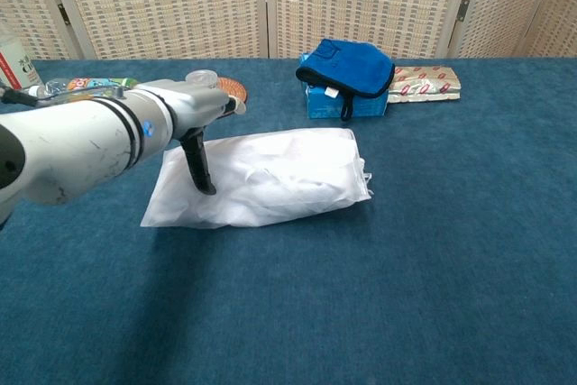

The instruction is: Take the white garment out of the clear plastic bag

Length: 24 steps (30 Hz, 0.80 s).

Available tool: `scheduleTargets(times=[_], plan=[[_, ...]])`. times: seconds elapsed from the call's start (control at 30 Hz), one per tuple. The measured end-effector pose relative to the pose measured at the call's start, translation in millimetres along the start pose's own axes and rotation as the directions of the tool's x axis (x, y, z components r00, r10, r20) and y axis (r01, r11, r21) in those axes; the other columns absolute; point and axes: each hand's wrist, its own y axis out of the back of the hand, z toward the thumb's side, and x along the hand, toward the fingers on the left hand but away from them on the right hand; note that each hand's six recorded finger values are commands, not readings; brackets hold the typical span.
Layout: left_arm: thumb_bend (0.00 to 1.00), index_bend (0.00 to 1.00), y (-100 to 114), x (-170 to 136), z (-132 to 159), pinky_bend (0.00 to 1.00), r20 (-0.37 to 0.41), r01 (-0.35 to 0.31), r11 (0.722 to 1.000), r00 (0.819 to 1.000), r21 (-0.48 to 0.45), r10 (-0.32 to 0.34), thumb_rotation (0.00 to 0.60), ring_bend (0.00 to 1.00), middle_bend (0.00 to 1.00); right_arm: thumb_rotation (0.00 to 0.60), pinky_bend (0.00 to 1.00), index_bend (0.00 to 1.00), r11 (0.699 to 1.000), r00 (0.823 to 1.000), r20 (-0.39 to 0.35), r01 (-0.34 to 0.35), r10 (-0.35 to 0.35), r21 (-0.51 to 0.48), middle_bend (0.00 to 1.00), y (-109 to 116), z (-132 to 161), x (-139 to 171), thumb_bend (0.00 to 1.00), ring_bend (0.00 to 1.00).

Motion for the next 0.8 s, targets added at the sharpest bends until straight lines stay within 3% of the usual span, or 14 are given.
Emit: scheduleTargets(times=[0.13, 0.33, 0.57, 0.8], plan=[[0.0, 0.0, 6, -1, 1, 0.09, 0.005, -0.033, 0.999, 0.999, 0.022, 0.033, 0.6, 0.0, 0.0, 0.6, 0.64, 0.41, 1.0, 1.0, -0.003, -0.002, 0.002, 0.0, 0.47, -1, 1, -1, 0.19, 0.51], [0.0, 0.0, 17, -5, 16, 0.09, 0.059, -0.04, 0.999, 0.997, -0.016, 0.041, 0.6, 0.0, 0.0, 0.6, 0.64, 0.42, 1.0, 1.0, -0.005, -0.006, 0.006, 0.001, 0.47, -1, 3, -1, 0.19, 0.51], [0.0, 0.0, 24, -2, 31, 0.09, 0.085, 0.007, 1.0, 0.996, -0.023, -0.005, 0.6, 0.0, 0.0, 0.6, 0.64, 0.43, 1.0, 1.0, -0.001, -0.018, 0.018, 0.001, 0.47, -4, 3, -1, 0.19, 0.51], [0.0, 0.0, 19, 6, 34, 0.09, 0.07, 0.094, 0.996, 0.993, 0.008, -0.095, 0.6, 0.0, 0.0, 0.6, 0.64, 0.45, 1.0, 1.0, 0.008, -0.005, 0.005, -0.004, 0.47, -1, -2, 1, 0.19, 0.51]])
